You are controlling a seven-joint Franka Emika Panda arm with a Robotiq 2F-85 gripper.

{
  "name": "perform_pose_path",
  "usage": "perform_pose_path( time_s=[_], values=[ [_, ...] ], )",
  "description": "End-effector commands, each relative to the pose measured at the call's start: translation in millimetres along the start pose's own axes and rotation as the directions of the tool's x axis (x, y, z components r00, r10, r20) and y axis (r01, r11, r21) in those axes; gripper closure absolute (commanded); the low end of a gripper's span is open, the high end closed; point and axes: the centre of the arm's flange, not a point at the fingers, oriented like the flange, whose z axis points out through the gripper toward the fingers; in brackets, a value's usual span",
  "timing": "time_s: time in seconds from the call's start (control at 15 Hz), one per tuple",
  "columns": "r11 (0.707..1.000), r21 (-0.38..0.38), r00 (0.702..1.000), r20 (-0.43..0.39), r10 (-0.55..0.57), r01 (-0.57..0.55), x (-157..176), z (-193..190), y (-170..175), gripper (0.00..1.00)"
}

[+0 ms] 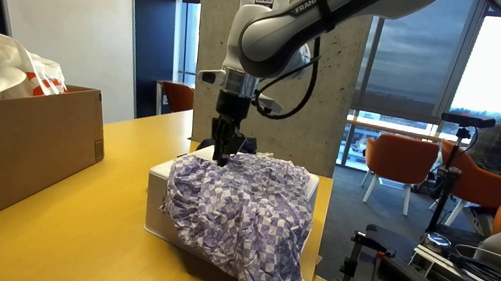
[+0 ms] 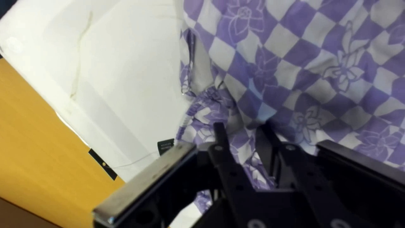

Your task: Put the purple cloth on the white basket

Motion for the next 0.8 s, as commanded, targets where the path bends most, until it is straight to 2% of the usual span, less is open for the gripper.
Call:
perform_pose_path(
  time_s=[0.0,0.4,0.73],
  values=[
    [1.000,0.013,1.000,-0.009,0.001,-0.001,-9.5,-9.6,-6.7,0.99],
    [1.000,0.005,0.999,-0.016,0.030,-0.030,-13.1,-17.0,0.2,1.00],
    [0.997,-0.058,0.999,-0.010,0.050,-0.050,-18.6,-47.2,20.3,1.00]
  ],
)
